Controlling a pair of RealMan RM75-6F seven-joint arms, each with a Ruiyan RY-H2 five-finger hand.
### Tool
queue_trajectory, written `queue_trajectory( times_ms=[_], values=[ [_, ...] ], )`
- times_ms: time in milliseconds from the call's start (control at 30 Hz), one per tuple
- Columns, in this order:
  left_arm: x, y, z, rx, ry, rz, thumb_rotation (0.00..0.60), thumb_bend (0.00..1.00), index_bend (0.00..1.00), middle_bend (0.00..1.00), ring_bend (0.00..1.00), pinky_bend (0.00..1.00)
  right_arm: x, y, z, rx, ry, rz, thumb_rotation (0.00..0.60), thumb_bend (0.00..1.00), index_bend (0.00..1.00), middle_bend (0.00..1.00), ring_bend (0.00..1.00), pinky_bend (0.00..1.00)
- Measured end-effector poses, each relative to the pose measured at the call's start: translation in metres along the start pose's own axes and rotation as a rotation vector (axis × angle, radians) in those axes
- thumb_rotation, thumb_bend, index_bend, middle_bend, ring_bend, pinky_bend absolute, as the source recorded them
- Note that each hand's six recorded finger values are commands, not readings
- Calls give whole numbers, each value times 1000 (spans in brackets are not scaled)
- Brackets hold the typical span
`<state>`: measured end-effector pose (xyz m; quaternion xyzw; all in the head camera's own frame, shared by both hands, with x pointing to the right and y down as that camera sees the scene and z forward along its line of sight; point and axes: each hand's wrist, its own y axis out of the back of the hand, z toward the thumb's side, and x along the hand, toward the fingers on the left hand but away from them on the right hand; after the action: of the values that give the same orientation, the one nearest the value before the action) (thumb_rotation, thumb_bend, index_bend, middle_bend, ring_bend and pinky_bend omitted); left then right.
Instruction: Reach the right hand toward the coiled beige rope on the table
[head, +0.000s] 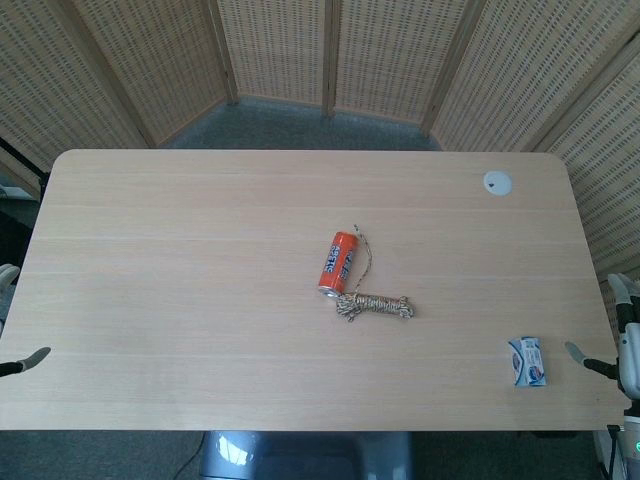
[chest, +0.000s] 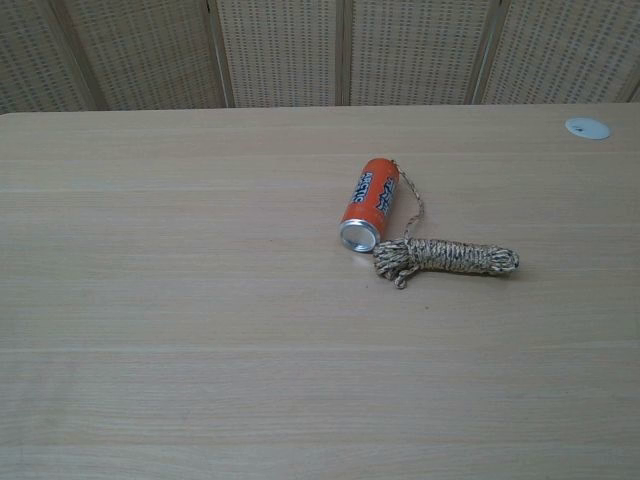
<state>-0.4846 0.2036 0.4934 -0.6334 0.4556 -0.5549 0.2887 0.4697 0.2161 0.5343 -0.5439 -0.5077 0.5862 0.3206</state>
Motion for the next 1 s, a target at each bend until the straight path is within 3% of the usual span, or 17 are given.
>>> queue_trajectory(
  times_ms=[267,467,733,1000],
  values=[
    [0,1,0,-9,5,1,600,0,0,0,0,0,3,-10,9,-1,28,32,600,0,0,0,0,0],
    [2,3,0,-21,6,1,600,0,0,0,0,0,0,-31,32,15,89,100,600,0,0,0,0,0],
    [5,3,-4,-24,18,-3,600,0,0,0,0,0,-21,-88,85,-17,172,291,600,0,0,0,0,0],
    [7,3,-6,-24,23,-1,600,0,0,0,0,0,-32,-137,147,-41,243,392,600,0,0,0,0,0]
  ],
)
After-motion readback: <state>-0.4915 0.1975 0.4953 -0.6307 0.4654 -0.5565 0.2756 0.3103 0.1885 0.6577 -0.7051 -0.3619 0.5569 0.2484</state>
